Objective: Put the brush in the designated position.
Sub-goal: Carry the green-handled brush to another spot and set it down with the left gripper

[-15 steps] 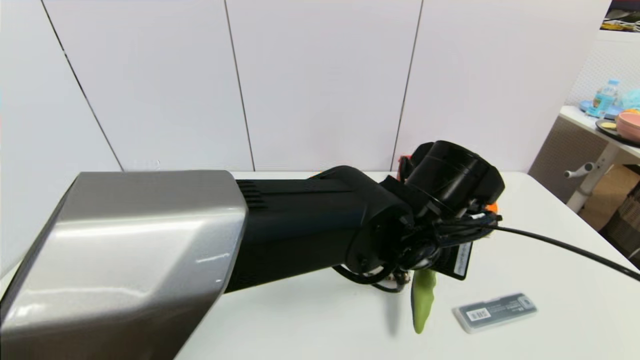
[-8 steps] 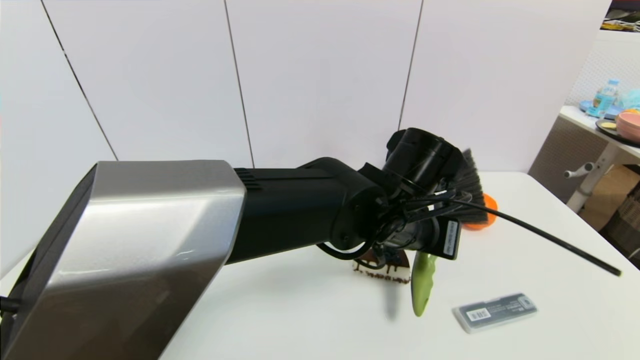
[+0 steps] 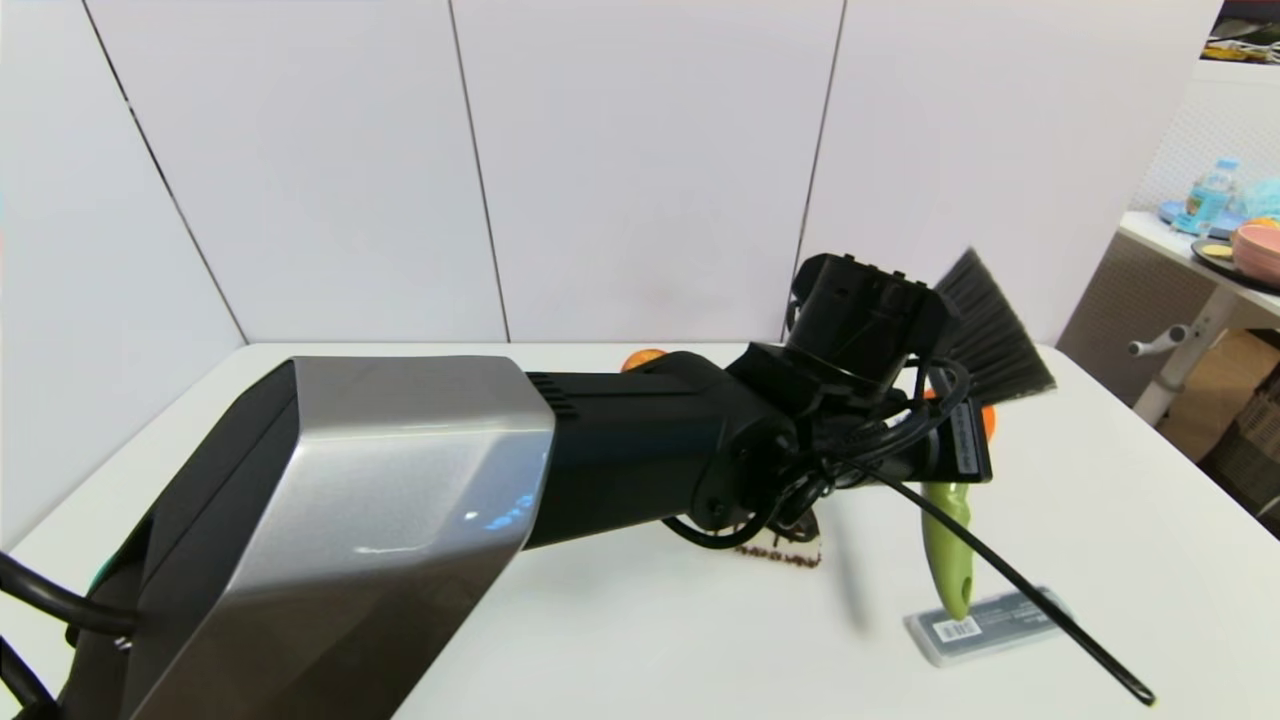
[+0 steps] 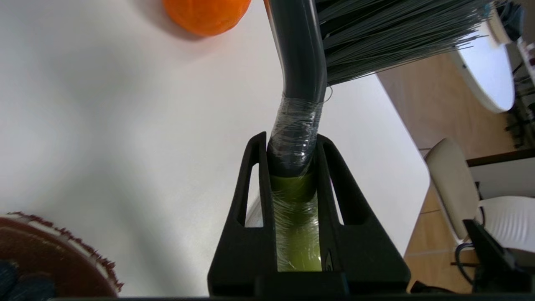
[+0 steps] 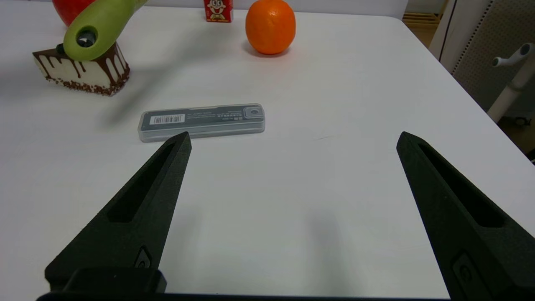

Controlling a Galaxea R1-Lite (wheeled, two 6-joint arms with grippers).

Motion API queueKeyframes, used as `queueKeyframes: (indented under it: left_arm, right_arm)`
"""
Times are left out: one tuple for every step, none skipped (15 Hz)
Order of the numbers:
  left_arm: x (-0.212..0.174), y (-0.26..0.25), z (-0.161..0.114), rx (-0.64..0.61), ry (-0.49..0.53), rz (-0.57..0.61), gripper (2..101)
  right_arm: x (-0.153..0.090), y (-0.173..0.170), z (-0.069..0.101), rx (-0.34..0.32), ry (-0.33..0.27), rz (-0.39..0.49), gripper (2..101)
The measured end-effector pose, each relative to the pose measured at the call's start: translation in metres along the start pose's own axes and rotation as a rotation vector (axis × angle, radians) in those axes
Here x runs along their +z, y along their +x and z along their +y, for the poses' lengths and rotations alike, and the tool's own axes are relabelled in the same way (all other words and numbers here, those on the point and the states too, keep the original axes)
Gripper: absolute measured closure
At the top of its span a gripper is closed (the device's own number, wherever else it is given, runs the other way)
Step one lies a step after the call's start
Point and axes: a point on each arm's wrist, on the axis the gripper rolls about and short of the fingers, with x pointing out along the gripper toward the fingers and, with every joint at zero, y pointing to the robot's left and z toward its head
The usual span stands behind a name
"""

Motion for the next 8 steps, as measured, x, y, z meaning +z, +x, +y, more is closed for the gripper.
queueKeyframes:
  left_arm:
    - [0.0015, 0.0015, -0.0014, -0.020, -0.037, -0.024, 85.3]
    - [0.0029, 0.0027, -0.0028, -0.039, -0.083, -0.045, 85.3]
    - [0.0028, 0.0039, -0.0049, -0.056, -0.135, -0.058, 85.3]
    - [0.0022, 0.0049, -0.0073, -0.070, -0.185, -0.066, 85.3]
    - [0.0016, 0.0056, -0.0073, -0.073, -0.212, -0.064, 85.3]
    - [0.0003, 0.0069, -0.0065, -0.071, -0.225, -0.060, 85.3]
    - [-0.0012, 0.0090, -0.0049, -0.068, -0.240, -0.057, 85.3]
    - [-0.0029, 0.0112, -0.0027, -0.063, -0.250, -0.052, 85.3]
  right_arm:
    - [0.0000, 0.0000, 0.0000, 0.000, 0.000, 0.000, 5.0]
    - [0.0000, 0.0000, 0.0000, 0.000, 0.000, 0.000, 5.0]
    - [0.0000, 0.0000, 0.0000, 0.000, 0.000, 0.000, 5.0]
    - [0.0000, 0.0000, 0.0000, 0.000, 0.000, 0.000, 5.0]
    - [0.0000, 0.0000, 0.0000, 0.000, 0.000, 0.000, 5.0]
    - [0.0000, 0.0000, 0.0000, 0.000, 0.000, 0.000, 5.0]
    - [0.0000, 0.0000, 0.0000, 0.000, 0.000, 0.000, 5.0]
    - [0.0000, 0.0000, 0.0000, 0.000, 0.000, 0.000, 5.0]
